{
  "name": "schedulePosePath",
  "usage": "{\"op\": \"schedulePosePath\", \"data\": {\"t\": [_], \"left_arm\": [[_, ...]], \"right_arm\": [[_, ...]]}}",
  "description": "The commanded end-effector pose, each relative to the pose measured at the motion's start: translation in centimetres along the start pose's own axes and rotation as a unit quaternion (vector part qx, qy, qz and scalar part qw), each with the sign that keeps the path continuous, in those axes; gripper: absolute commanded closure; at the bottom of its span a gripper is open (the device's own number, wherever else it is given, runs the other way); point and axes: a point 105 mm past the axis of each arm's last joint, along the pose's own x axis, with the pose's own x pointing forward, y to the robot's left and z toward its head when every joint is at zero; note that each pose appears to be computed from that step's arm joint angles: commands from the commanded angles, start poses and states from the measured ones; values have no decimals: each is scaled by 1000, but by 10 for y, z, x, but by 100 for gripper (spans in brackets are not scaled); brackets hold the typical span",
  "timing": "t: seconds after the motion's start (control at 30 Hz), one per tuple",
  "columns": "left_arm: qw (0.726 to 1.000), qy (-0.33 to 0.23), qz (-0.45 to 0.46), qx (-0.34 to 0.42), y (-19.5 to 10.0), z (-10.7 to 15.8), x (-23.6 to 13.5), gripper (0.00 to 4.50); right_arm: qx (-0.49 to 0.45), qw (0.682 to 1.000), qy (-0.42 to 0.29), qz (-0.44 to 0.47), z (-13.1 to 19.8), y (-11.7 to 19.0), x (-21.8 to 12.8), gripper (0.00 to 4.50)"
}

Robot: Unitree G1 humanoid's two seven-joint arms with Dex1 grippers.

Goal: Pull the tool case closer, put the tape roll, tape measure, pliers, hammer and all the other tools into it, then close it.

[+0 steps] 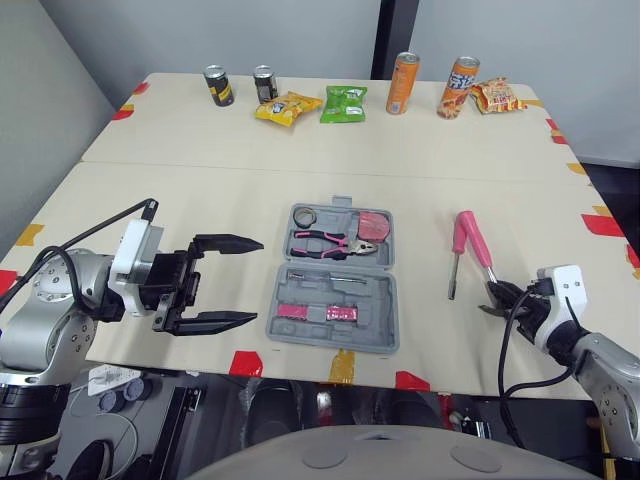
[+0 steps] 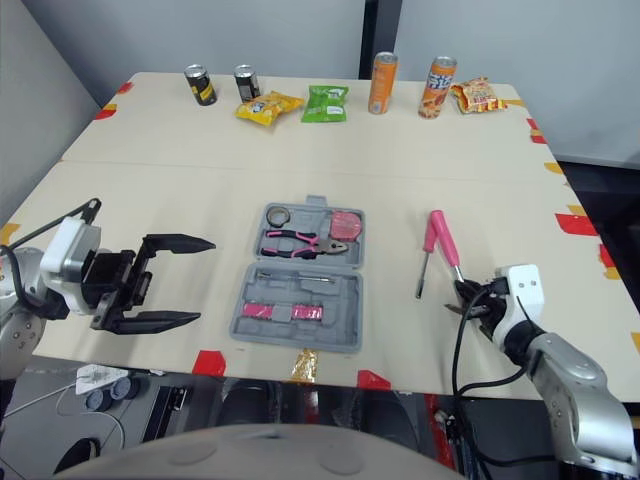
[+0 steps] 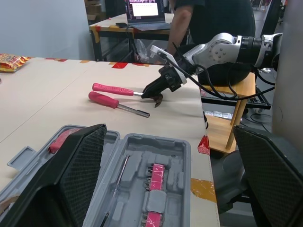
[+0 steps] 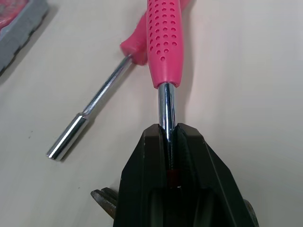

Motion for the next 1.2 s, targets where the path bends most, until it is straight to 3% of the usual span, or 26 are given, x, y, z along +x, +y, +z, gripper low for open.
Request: {"op": "schedulePosePath", "data": {"t": [0.03,0.23,0.5,0.57,0.67,1.1,1.2], "left_arm": [[1000,-2,1,11,0,3,-2,0],[1000,-1,0,12,1,4,-2,0],[1000,-2,-6,14,1,5,1,0],[1000,-2,-7,13,1,5,1,0],[1000,-1,-7,14,0,5,0,0],[1000,-2,-6,16,1,6,0,0],[1000,-2,-7,16,1,6,0,0]], "right_arm": [[-2,999,-25,-28,14,-4,-9,447],[26,996,-6,-85,8,-10,-10,447],[55,994,32,-90,2,0,0,447],[61,994,32,-85,3,1,0,352],[55,995,30,-72,2,3,-1,252],[8,996,52,-69,-11,-7,-4,252],[15,996,56,-66,-14,-4,-3,334]]}}
